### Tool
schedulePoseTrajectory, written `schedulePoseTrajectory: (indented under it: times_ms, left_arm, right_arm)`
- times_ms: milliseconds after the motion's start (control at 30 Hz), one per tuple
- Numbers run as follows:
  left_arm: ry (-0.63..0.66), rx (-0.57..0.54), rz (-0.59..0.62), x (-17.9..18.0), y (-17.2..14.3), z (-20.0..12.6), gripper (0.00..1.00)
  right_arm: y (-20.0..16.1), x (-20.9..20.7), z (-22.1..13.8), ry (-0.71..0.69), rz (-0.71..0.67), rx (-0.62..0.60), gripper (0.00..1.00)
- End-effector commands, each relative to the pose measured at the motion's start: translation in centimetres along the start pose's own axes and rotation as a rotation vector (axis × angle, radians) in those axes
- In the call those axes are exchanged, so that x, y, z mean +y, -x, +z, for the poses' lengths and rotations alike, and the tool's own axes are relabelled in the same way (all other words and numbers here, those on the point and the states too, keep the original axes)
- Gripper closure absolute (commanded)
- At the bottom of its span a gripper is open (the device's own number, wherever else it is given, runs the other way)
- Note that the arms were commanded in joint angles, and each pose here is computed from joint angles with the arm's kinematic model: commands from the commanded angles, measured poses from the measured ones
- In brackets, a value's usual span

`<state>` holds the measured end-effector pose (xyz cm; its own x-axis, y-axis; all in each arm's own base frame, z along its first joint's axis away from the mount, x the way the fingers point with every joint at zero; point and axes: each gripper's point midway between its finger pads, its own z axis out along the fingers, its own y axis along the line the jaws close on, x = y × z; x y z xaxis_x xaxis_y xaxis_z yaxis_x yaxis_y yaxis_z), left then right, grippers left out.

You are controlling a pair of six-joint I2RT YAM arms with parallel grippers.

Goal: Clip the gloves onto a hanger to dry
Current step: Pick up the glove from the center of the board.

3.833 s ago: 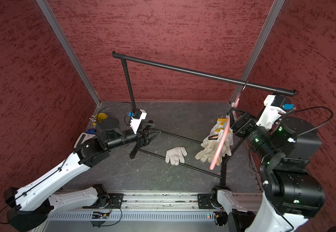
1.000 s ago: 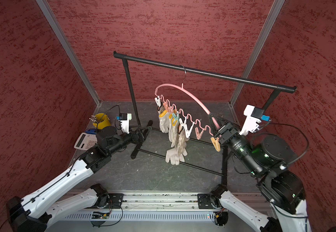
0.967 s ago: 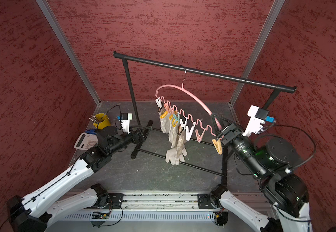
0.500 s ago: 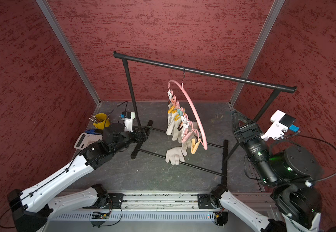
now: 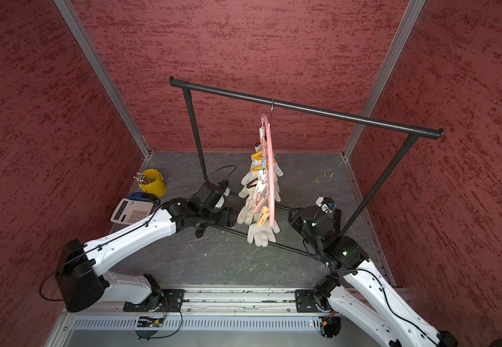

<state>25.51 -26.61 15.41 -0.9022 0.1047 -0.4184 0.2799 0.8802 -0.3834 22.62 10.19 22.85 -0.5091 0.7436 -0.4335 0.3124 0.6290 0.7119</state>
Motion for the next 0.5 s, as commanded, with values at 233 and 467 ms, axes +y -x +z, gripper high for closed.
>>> schedulePoseTrajectory:
  times_ms: [233,467]
  left_arm:
    - [-0.194,0.243,-0.202,-1.5,-1.5,4.7,0.23]
    - [-0.195,0.22,-0.199,-1.1,-0.9,4.3,0.21]
  right_arm:
    - [-4.8,0.0,4.0,0.096,0.092,0.18,0.41]
    - [-8.7,-4.2,8.9,0.005,0.134,0.337,0.37]
